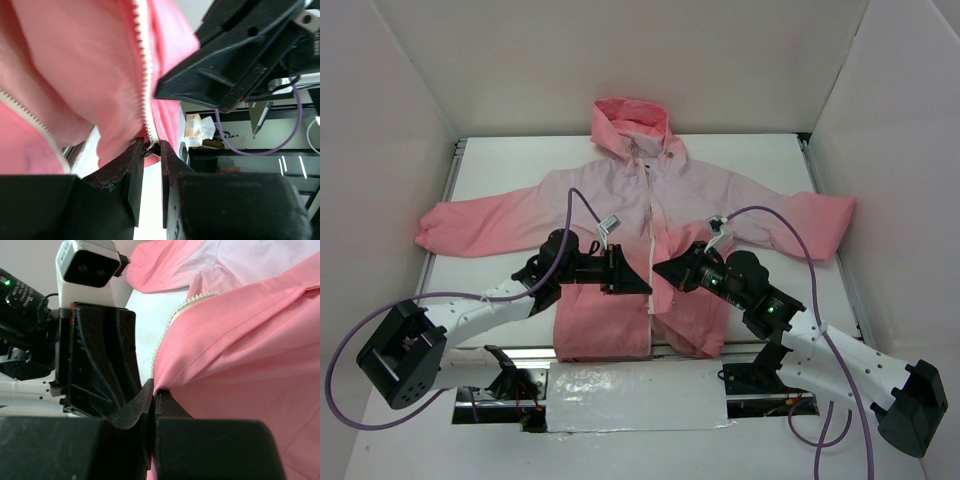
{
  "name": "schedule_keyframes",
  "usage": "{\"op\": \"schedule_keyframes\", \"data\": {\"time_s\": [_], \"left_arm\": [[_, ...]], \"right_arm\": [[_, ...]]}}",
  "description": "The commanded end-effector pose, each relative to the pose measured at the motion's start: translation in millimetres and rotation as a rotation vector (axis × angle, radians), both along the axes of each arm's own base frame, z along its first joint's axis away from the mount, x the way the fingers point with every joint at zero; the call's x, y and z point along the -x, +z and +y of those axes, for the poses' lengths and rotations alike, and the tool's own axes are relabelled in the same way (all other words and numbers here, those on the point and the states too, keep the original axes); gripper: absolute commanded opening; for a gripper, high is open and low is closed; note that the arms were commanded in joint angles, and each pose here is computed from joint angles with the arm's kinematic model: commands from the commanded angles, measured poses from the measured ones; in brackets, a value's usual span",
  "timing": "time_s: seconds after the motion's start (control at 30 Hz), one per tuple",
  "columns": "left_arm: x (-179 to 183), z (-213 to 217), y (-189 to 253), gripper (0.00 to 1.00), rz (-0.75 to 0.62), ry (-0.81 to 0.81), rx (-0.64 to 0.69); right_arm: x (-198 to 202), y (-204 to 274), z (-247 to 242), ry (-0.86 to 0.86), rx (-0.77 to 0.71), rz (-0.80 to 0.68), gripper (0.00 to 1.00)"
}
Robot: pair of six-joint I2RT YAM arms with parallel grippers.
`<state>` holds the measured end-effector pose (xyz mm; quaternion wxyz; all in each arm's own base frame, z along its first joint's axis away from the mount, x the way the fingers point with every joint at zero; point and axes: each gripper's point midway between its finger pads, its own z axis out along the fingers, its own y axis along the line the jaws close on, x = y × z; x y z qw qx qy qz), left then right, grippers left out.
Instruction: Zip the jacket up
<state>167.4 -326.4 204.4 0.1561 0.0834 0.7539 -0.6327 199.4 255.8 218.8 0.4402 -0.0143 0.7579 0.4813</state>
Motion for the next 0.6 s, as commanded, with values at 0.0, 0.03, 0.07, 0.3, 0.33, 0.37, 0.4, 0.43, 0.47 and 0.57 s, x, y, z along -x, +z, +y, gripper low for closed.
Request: {"op": "schedule_keyframes", "data": {"time_s": [0.0, 0.03, 0.07, 0.3, 0.33, 0.37, 0.4, 0.43, 0.47, 0.57], "left_arm": [[6.3, 2.4, 8.0, 0.0, -0.066, -0.034, -0.008], [8.1, 3.7, 4.2, 0.0, -0.065, -0.043, -0.026], [9.8, 4.1, 2.4, 0.0, -0.064, -0.054, -0.035], [21.3, 7.2, -6.4, 0.0, -0.065, -0.14, -0.093], [22.9, 7.5, -5.6, 0.0, -0.07, -0.148, -0.095], [26.1, 8.9, -5.1, 0.0, -0.066, -0.159, -0.102], [27.1, 8.6, -1.6, 0.0, -0.076, -0.168, -0.098], [28.9, 9.1, -1.2, 0.0, -0.085, -0.178, -0.1], [32.2, 9.7, -0.9, 0.0, -0.081, -0.192, -0.103], [39.1, 9.4, 0.0, 0.0, -0.085, -0.225, -0.104]], "right_arm": [[-1.0, 35.9, 0.8, -0.002, -0.099, -0.089, 0.0], [-1.1, 35.3, 0.3, -0.003, -0.098, -0.088, 0.0], [-1.2, 34.0, 0.7, -0.004, -0.096, -0.083, 0.0], [-9.0, 29.4, 2.2, -0.025, -0.059, -0.069, 0.0], [-10.3, 29.1, 2.8, -0.026, -0.052, -0.072, 0.0], [-12.6, 28.9, 4.9, -0.025, -0.044, -0.072, 0.0], [-14.5, 29.0, 5.4, -0.029, -0.037, -0.072, 0.0], [-16.7, 28.4, 5.9, -0.035, -0.027, -0.072, 0.0], [-21.1, 27.1, 8.2, -0.037, -0.005, -0.069, 0.0], [-29.4, 30.3, 14.5, -0.038, 0.029, -0.071, 0.0]]}}
